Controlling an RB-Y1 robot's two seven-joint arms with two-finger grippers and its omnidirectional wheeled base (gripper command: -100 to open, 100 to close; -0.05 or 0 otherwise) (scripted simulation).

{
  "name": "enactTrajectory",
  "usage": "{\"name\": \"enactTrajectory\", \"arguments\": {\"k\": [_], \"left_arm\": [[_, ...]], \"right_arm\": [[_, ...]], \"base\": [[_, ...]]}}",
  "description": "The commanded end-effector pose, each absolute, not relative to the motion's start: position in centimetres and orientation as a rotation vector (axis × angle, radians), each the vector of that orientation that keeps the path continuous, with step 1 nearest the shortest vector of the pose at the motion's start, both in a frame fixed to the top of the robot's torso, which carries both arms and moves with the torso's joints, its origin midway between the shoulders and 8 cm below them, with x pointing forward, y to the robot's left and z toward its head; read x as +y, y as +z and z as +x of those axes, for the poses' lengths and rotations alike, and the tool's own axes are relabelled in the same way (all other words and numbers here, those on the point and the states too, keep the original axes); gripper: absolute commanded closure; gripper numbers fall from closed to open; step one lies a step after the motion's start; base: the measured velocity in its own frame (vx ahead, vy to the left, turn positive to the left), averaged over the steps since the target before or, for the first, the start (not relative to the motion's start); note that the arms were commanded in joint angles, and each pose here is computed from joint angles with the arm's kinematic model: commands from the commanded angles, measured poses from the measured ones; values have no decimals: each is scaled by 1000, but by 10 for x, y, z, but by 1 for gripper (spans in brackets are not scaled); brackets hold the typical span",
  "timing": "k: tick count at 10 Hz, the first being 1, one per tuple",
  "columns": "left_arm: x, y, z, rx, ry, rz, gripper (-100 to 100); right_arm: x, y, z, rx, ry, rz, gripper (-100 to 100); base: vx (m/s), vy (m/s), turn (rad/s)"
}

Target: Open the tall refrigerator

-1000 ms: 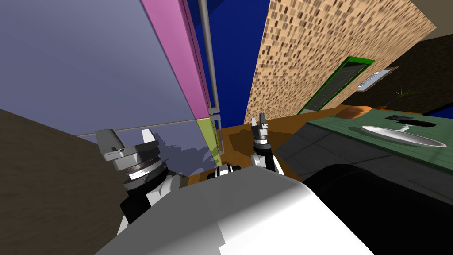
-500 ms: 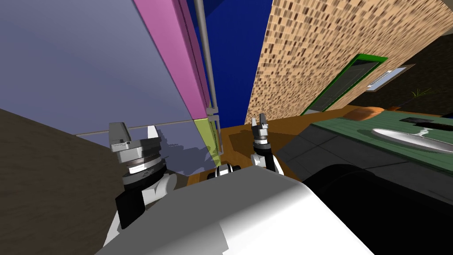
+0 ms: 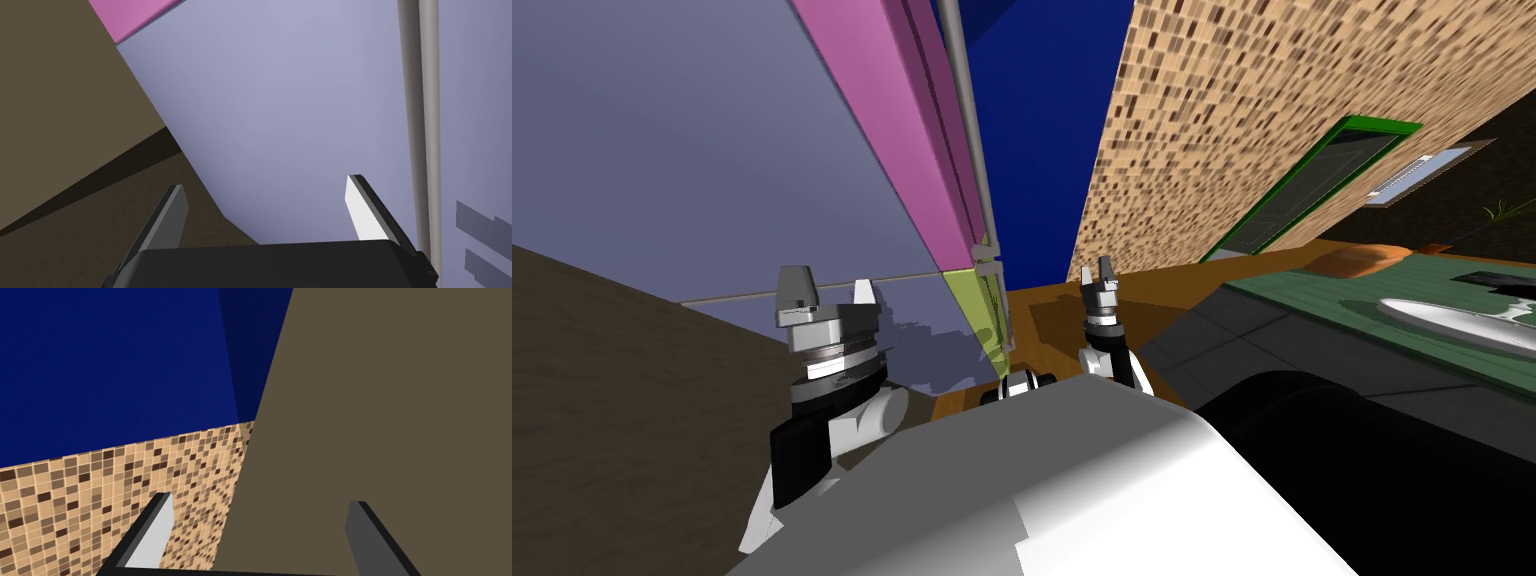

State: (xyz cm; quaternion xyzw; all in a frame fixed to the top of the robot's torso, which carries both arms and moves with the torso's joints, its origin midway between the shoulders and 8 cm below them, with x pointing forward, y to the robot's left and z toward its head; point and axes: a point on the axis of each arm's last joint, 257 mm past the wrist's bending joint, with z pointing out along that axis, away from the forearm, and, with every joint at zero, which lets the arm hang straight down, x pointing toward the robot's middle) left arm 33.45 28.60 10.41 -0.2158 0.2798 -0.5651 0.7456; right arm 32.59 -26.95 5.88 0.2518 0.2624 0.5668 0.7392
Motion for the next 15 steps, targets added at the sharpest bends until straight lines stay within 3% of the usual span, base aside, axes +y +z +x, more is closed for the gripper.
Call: {"name": "enactTrajectory", "arguments": {"k": [1, 15], "left_arm": [[287, 104, 347, 644, -1242, -502, -100], [292, 91, 399, 791, -1252, -669, -100]], "right_arm": [[-270, 59, 326, 576, 1244, 553, 0], [-269, 59, 326, 576, 1244, 552, 0]], "base": [[13, -69, 91], [9, -50, 54]]}}
